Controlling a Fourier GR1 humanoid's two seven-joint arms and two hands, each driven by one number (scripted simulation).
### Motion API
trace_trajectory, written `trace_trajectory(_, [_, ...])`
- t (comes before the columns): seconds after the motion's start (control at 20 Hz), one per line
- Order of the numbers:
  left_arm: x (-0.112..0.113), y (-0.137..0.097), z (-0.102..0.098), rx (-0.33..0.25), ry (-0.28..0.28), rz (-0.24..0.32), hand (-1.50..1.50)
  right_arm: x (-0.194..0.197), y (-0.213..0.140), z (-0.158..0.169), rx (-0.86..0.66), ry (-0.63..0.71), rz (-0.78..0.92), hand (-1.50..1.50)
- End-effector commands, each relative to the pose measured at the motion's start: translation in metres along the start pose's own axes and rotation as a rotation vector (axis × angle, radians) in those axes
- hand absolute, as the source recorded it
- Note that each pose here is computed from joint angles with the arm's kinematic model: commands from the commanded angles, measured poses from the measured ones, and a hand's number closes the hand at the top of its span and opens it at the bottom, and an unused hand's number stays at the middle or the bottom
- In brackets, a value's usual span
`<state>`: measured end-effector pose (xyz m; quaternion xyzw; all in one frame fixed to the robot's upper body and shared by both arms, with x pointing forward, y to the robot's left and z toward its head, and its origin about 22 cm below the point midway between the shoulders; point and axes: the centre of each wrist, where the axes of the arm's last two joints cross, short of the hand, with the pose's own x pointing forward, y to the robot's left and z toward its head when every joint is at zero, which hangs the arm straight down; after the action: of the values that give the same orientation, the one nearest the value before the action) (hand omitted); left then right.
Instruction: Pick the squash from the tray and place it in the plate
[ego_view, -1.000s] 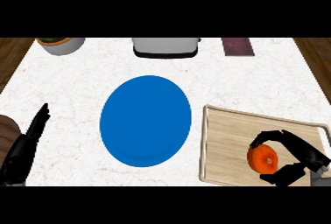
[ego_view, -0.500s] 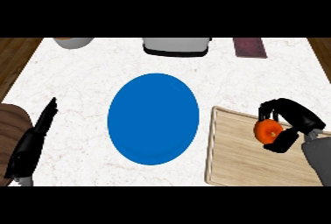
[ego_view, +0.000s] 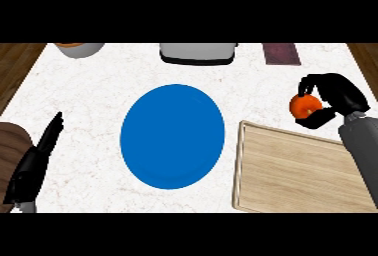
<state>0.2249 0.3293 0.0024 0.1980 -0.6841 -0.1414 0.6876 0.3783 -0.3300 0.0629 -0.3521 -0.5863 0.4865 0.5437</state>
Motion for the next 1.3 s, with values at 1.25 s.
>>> trace_trajectory(1.25, [-0.005, -0.004, 0.001, 0.027, 0.026, 0.007, 0.0, 0.256, -0.048, 0.014, -0.112, -0.578, -0.323, 1.5])
